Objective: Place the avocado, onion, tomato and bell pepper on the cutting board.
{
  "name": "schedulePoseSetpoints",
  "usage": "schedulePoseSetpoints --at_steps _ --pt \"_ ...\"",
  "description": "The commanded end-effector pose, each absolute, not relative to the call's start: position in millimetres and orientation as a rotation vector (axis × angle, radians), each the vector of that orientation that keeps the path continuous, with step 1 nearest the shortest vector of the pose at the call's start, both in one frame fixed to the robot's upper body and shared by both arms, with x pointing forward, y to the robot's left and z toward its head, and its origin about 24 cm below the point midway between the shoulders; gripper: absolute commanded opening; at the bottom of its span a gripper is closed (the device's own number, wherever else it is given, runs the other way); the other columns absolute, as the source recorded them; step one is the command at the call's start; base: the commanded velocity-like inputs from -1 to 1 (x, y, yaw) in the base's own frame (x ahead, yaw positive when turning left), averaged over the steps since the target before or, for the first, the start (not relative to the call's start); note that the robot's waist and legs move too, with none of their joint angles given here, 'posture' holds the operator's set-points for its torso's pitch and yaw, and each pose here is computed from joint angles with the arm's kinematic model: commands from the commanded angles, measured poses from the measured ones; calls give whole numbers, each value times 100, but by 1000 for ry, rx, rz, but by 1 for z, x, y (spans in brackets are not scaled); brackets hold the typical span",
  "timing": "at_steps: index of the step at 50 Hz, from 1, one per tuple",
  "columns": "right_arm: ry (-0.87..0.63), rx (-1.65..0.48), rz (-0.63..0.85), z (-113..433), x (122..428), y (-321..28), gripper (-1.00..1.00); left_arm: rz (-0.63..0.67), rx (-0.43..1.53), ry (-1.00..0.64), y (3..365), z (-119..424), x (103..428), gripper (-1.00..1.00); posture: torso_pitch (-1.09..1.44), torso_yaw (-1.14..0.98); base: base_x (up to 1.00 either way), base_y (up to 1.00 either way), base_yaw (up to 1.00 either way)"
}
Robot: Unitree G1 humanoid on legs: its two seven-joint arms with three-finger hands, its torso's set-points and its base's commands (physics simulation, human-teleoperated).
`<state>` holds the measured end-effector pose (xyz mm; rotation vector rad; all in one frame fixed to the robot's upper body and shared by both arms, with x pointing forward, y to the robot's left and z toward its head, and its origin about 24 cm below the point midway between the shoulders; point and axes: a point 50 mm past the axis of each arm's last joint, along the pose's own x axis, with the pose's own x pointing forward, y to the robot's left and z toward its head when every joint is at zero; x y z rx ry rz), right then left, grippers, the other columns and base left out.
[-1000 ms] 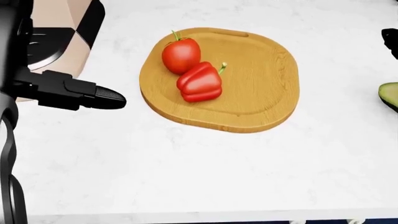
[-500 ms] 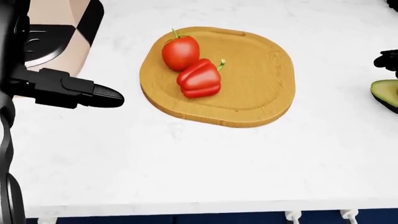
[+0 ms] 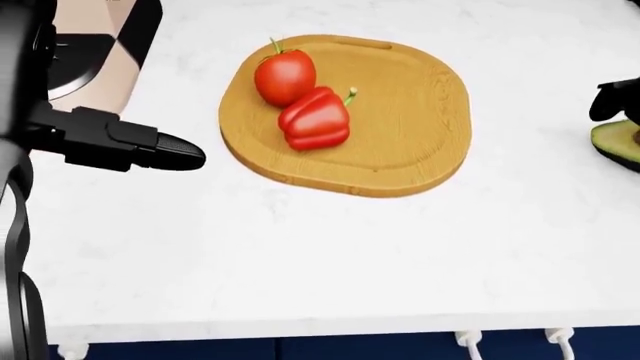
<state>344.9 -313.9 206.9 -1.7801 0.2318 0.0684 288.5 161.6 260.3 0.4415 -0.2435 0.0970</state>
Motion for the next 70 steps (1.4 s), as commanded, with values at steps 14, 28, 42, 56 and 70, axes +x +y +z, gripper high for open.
schedulePoseSetpoints --at_steps 14,28,42,56,70 --pt "144 -1801 -5 241 345 -307 -4 112 454 -321 161 272 283 100 0 0 0 0 0" --pt "32 -1832 10 276 349 -275 -17 114 451 -319 162 271 284 100 0 0 0 0 0" --pt "-99 -1767 22 302 380 -229 -18 110 449 -321 160 272 286 100 0 0 0 0 0" --pt "-201 -1632 86 294 423 -168 -18 109 449 -322 159 272 283 100 0 0 0 0 0" --pt "-242 -1539 130 277 431 -131 -18 112 451 -321 160 273 284 100 0 0 0 0 0"
